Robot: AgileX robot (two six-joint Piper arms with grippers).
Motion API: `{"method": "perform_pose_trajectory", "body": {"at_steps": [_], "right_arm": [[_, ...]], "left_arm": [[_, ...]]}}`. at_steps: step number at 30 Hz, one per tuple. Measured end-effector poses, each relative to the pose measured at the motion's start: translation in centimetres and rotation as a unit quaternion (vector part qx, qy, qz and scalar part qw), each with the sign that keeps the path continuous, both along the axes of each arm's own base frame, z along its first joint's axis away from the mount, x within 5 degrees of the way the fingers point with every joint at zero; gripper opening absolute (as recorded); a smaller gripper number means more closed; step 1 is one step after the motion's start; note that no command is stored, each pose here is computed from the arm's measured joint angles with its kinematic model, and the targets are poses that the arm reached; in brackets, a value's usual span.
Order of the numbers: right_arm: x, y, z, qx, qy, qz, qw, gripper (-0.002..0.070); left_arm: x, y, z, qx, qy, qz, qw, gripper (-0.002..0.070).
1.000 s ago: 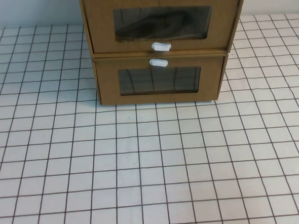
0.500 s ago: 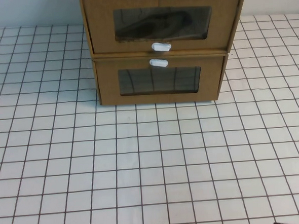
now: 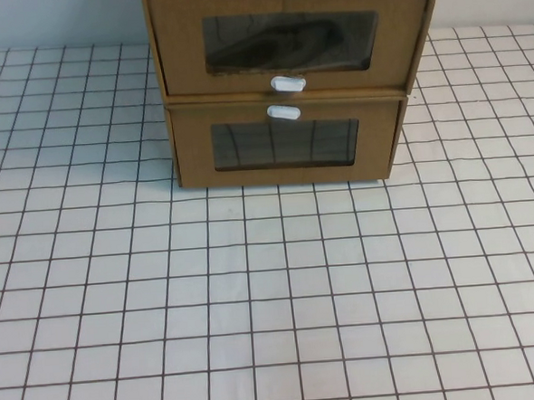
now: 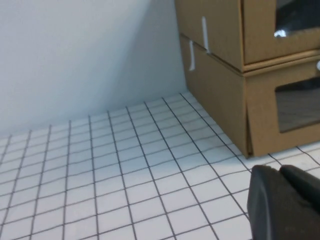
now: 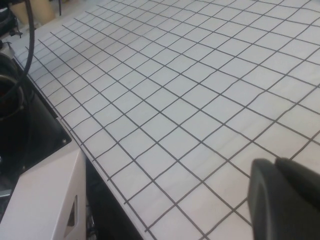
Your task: Close the shoe box
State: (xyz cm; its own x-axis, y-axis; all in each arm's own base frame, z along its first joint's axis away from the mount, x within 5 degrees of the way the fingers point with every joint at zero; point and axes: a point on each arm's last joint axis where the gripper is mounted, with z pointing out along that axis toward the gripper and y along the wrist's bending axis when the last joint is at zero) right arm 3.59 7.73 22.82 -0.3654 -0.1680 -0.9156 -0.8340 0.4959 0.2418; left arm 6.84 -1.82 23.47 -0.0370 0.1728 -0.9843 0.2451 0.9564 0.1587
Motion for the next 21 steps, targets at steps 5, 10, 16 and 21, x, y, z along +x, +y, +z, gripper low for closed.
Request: {"method": "perform_pose_trajectory", "body": {"at_steps": [5, 10, 16, 21], "right_arm": [[0.0, 0.0, 0.0, 0.000, 0.001, 0.003, 1.000, -0.0015], [-0.1, 0.0, 0.0, 0.000, 0.002, 0.006, 1.000, -0.0015], [-0.2, 0.1, 0.0, -0.001, 0.002, 0.010, 1.000, -0.0015], [-0.2, 0.1, 0.0, -0.001, 0.001, 0.011, 1.000, -0.0015]], "left_arm": [[-0.5, 0.6, -2.1, -0.023, -0.005, 0.032, 0.999, -0.0005], [-1.2, 1.0, -4.9, -0.037, 0.046, 0.061, 0.996, -0.0005], [-1.6, 1.5, -6.3, -0.001, 0.113, 0.087, 0.990, -0.0005], [-1.6, 1.6, -6.3, -0.003, 0.114, 0.093, 0.989, -0.0005]]}}
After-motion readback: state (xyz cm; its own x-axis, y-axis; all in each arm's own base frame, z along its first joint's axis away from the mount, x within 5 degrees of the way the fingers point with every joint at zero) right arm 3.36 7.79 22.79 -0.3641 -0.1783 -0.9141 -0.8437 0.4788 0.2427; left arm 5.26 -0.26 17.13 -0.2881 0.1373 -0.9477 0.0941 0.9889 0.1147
